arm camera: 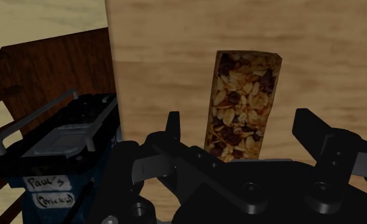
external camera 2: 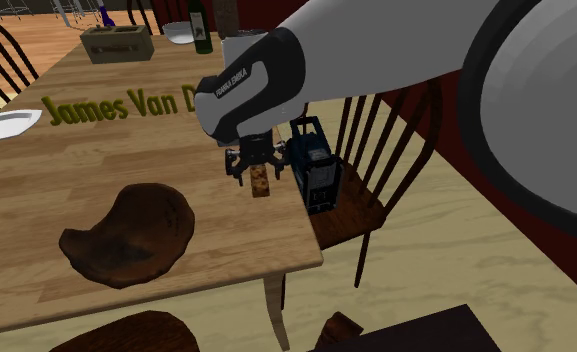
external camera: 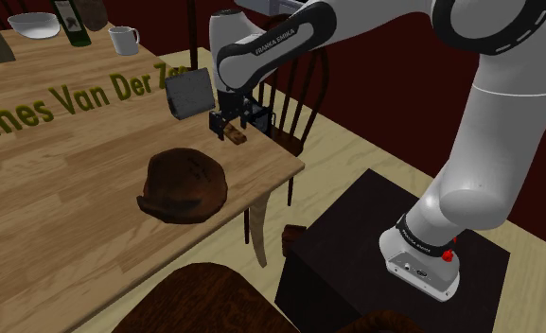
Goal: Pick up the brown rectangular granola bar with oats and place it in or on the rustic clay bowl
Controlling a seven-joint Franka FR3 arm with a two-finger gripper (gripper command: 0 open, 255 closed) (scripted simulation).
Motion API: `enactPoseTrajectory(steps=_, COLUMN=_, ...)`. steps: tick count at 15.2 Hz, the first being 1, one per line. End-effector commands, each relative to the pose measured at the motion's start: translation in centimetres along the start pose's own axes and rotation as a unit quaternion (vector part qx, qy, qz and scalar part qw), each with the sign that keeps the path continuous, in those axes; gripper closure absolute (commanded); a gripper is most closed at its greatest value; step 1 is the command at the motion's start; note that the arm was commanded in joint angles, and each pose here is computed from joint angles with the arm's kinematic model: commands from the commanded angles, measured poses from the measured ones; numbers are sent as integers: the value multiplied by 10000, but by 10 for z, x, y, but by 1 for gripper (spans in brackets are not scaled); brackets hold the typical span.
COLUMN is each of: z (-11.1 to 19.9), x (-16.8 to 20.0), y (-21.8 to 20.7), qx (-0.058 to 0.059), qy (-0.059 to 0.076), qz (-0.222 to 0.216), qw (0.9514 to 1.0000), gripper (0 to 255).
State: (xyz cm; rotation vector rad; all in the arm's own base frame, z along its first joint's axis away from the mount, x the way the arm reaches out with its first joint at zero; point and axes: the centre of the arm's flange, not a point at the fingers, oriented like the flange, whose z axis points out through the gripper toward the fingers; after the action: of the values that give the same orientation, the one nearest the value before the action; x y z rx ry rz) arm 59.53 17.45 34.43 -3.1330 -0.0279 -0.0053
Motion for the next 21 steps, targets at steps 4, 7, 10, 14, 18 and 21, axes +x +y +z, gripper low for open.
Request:
enactPoseTrajectory(steps=4, z=0, x=0, y=0, qx=0, qy=1, qz=0, qw=10000, gripper=0)
enactPoseTrajectory(steps=7, z=0, x=0, y=0, qx=0, qy=1, qz=0, qw=10000, gripper=255)
enactPoseTrajectory(steps=10, z=1, x=0, y=0, qx=1, qy=2, qz=0, qw=10000, gripper=255)
enactPoseTrajectory(steps=14, z=0, x=0, y=0, qx=0, qy=1, qz=0, qw=10000, gripper=255)
enactPoseTrajectory(steps=18, z=-21, x=0, y=0, qx=0, qy=1, qz=0, qw=10000, gripper=255)
enactPoseTrajectory(steps=21, z=-37, x=0, y=0, qx=0, qy=1, qz=0, qw=10000, gripper=255)
